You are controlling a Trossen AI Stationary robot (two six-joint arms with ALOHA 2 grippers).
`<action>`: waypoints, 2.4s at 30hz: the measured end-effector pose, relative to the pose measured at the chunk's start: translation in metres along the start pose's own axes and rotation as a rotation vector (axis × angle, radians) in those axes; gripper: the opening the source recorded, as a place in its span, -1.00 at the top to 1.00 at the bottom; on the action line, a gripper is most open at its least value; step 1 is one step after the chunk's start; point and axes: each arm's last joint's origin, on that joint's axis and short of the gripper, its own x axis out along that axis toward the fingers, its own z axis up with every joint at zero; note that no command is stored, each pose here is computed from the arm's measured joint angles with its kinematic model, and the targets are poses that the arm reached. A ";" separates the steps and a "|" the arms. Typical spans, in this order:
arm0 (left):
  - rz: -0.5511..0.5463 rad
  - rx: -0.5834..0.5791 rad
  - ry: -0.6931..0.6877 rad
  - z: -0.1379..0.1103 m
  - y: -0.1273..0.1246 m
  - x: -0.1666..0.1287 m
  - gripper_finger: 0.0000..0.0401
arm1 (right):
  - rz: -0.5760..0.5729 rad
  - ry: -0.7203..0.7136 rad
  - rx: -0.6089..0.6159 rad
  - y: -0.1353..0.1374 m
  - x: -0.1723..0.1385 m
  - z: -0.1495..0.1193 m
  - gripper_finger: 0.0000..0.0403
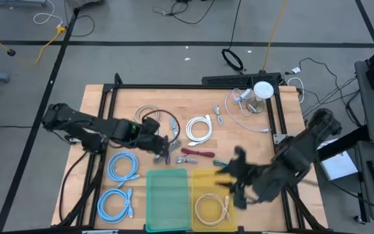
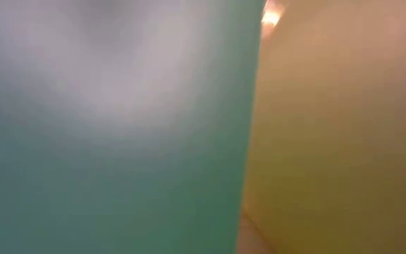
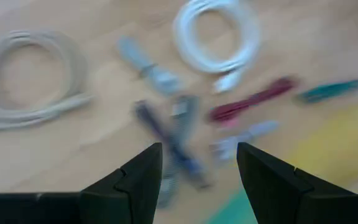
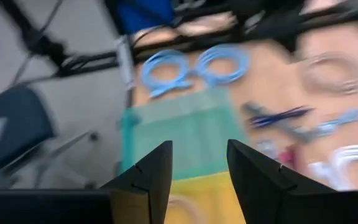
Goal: Pick & Place USB Port
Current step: Put the brown HDMI cable into the yellow bin
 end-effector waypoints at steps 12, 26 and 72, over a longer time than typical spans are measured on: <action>0.361 0.032 0.129 0.052 0.065 0.025 -0.05 | -0.419 0.138 0.145 -0.077 -0.002 -0.001 0.26; 0.484 0.015 0.241 0.086 0.144 0.077 -0.05 | -0.383 0.232 0.262 -0.115 0.064 -0.024 0.26; 0.451 -0.096 0.312 0.056 0.202 0.197 -0.05 | -0.177 0.141 0.282 -0.101 0.074 -0.014 0.26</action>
